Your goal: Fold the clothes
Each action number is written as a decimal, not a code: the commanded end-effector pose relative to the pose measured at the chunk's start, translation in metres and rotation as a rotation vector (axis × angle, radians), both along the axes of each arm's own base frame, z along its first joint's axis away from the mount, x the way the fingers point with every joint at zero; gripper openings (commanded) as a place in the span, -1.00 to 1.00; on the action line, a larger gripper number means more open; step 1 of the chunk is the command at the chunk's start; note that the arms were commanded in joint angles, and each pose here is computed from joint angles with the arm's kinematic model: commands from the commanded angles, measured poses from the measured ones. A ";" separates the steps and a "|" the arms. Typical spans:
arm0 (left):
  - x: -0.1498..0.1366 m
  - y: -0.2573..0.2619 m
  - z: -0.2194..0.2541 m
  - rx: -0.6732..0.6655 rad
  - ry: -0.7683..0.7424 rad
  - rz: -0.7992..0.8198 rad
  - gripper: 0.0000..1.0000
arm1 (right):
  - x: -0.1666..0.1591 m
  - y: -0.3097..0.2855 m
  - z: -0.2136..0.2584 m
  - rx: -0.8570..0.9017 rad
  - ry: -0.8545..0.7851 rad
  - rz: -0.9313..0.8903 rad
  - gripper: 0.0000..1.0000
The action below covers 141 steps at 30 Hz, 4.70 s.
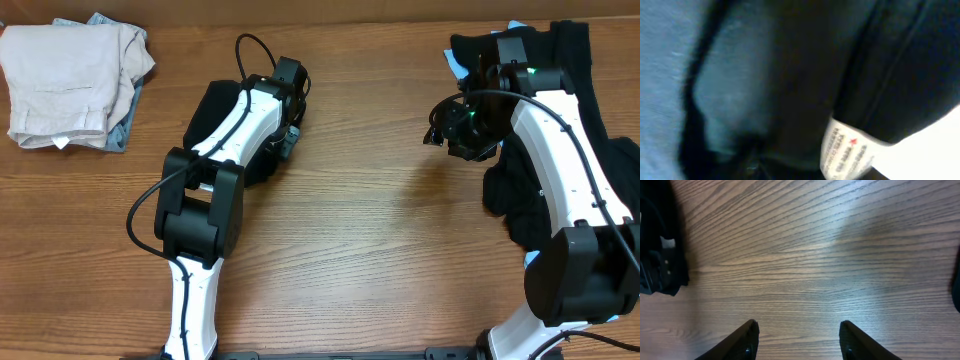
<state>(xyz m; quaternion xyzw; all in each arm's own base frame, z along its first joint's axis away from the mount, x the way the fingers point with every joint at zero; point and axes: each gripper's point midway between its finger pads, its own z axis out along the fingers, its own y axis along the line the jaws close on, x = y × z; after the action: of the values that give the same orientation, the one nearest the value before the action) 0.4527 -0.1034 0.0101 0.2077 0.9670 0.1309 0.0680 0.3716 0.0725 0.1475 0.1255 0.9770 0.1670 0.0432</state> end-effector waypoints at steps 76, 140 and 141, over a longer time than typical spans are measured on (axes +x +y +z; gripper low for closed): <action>0.127 0.372 0.159 -0.044 -0.579 0.462 -0.92 | -0.012 -0.001 0.004 -0.002 0.039 -0.007 0.07; 0.076 0.119 0.348 -0.459 -0.684 0.097 1.00 | -0.127 -0.054 0.344 -0.239 -1.082 -0.098 1.00; 0.076 0.119 0.348 -0.459 -0.684 0.097 1.00 | -0.123 -0.054 0.341 -0.242 -1.106 -0.105 1.00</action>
<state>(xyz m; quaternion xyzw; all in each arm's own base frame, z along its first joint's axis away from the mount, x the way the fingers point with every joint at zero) 0.5272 0.0154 0.3597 0.0918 0.9005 -0.0163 0.4247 0.2507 0.0242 0.5004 0.0543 0.8188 0.1064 0.5615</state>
